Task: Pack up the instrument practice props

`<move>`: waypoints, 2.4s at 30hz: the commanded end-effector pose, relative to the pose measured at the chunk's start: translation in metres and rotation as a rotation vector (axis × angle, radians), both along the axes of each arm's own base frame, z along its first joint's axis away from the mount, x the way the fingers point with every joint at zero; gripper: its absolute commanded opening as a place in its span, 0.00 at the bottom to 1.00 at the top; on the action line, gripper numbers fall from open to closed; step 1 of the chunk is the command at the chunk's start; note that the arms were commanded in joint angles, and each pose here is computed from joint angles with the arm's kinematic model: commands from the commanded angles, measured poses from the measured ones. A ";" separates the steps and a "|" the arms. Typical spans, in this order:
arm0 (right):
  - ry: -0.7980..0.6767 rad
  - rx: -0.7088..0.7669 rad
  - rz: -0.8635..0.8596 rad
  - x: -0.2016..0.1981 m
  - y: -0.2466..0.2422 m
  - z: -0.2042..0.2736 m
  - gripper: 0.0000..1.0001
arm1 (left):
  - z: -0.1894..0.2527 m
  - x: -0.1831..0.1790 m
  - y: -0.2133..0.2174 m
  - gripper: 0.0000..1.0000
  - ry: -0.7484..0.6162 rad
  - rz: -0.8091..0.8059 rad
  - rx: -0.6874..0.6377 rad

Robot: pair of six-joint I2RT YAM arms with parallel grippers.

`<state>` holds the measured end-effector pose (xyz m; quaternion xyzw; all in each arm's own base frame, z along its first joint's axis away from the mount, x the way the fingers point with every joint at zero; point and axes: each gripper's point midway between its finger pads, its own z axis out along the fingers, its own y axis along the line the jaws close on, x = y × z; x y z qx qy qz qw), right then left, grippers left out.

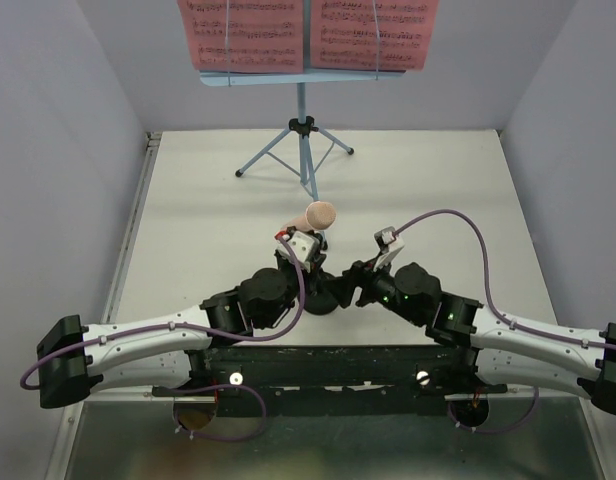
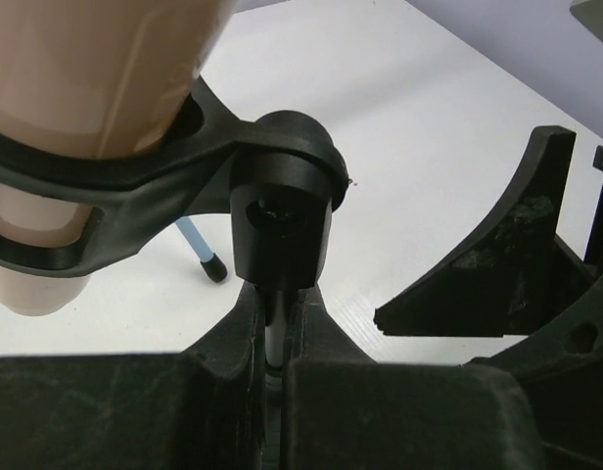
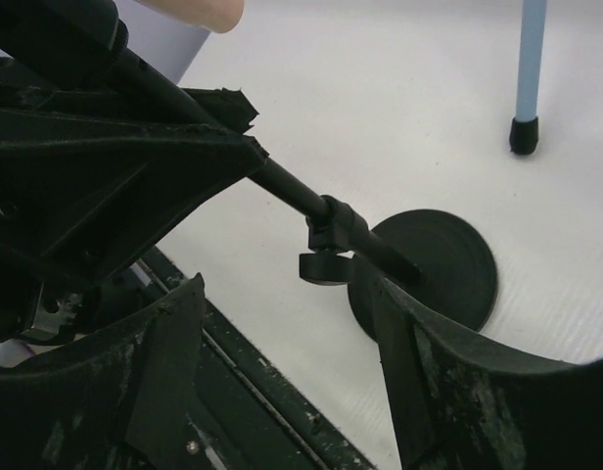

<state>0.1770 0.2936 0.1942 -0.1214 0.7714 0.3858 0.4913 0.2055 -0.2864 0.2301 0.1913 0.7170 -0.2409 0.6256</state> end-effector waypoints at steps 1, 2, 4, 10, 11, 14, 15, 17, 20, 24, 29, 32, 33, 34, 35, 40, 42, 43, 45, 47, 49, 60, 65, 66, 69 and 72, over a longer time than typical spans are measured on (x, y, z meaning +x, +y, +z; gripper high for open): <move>0.119 0.102 0.011 -0.009 0.009 0.013 0.78 | -0.027 -0.001 0.006 0.00 0.053 0.022 0.058; 0.123 0.098 -0.002 -0.007 0.007 0.014 0.82 | -0.028 -0.001 0.006 0.00 0.054 0.027 0.049; 0.115 0.108 -0.031 -0.005 0.000 0.018 0.88 | -0.030 0.000 0.008 0.00 0.057 0.042 0.039; 0.096 0.158 -0.071 -0.004 -0.013 0.029 1.00 | -0.026 0.000 0.006 0.28 0.037 0.032 0.006; 0.100 0.166 -0.072 -0.004 -0.014 0.030 1.00 | -0.024 0.000 0.006 0.33 0.031 0.030 -0.004; 0.105 0.187 -0.077 -0.006 -0.017 0.034 1.00 | -0.022 0.001 0.004 0.52 0.023 0.028 -0.028; 0.102 0.193 -0.076 -0.007 -0.019 0.035 1.00 | -0.021 0.001 0.004 0.55 0.021 0.030 -0.036; 0.098 0.198 -0.085 -0.007 -0.022 0.038 1.00 | -0.021 0.002 0.004 0.61 0.019 0.036 -0.043; 0.098 0.188 -0.090 -0.007 -0.024 0.040 1.00 | -0.018 0.002 0.004 0.63 0.011 0.036 -0.067; 0.098 0.205 -0.087 -0.009 -0.027 0.042 1.00 | -0.004 -0.001 0.005 0.63 -0.036 0.013 -0.163; 0.121 0.261 -0.097 -0.013 -0.033 0.045 1.00 | 0.009 -0.002 0.005 0.49 -0.115 -0.004 -0.224; 0.141 0.285 -0.081 -0.018 -0.033 0.045 0.99 | 0.012 0.001 0.004 0.43 -0.144 0.001 -0.224; 0.146 0.288 -0.070 -0.020 -0.032 0.045 0.99 | 0.014 0.002 0.004 0.43 -0.156 0.005 -0.236; 0.153 0.290 -0.057 -0.022 -0.030 0.045 0.98 | 0.016 0.002 0.002 0.42 -0.163 0.004 -0.241; 0.159 0.290 -0.041 -0.024 -0.028 0.045 0.98 | 0.017 0.002 0.001 0.42 -0.169 0.001 -0.238; 0.179 0.283 -0.022 -0.027 -0.025 0.039 0.98 | 0.017 0.003 -0.010 0.43 -0.169 -0.025 -0.222; 0.188 0.278 -0.019 -0.028 -0.023 0.036 0.98 | 0.016 0.004 -0.012 0.40 -0.167 -0.024 -0.215; 0.194 0.280 -0.018 -0.028 -0.023 0.035 0.98 | 0.015 0.004 -0.012 0.37 -0.166 -0.021 -0.212; 0.211 0.284 -0.012 -0.030 -0.021 0.031 0.97 | 0.015 0.006 -0.013 0.30 -0.171 -0.014 -0.209; 0.234 0.292 -0.007 -0.032 -0.020 0.026 0.96 | 0.016 0.007 -0.014 0.24 -0.174 -0.014 -0.209; 0.260 0.306 -0.006 -0.034 -0.019 0.019 0.95 | 0.017 0.006 -0.014 0.15 -0.179 -0.015 -0.205; 0.336 0.382 -0.001 -0.029 -0.015 -0.002 0.91 | 0.008 0.004 -0.011 0.00 -0.186 -0.031 -0.167; 0.418 0.467 0.043 -0.021 -0.010 -0.008 0.81 | 0.003 0.002 -0.001 0.00 -0.191 -0.021 -0.142; 0.426 0.479 0.046 -0.018 -0.010 -0.010 0.80 | 0.001 0.002 0.002 0.00 -0.187 -0.017 -0.141; 0.446 0.503 0.076 -0.015 -0.005 -0.009 0.78 | -0.003 0.000 0.008 0.00 -0.182 -0.012 -0.143; 0.475 0.524 0.135 -0.020 0.003 -0.008 0.78 | -0.006 0.000 0.010 0.00 -0.180 -0.011 -0.141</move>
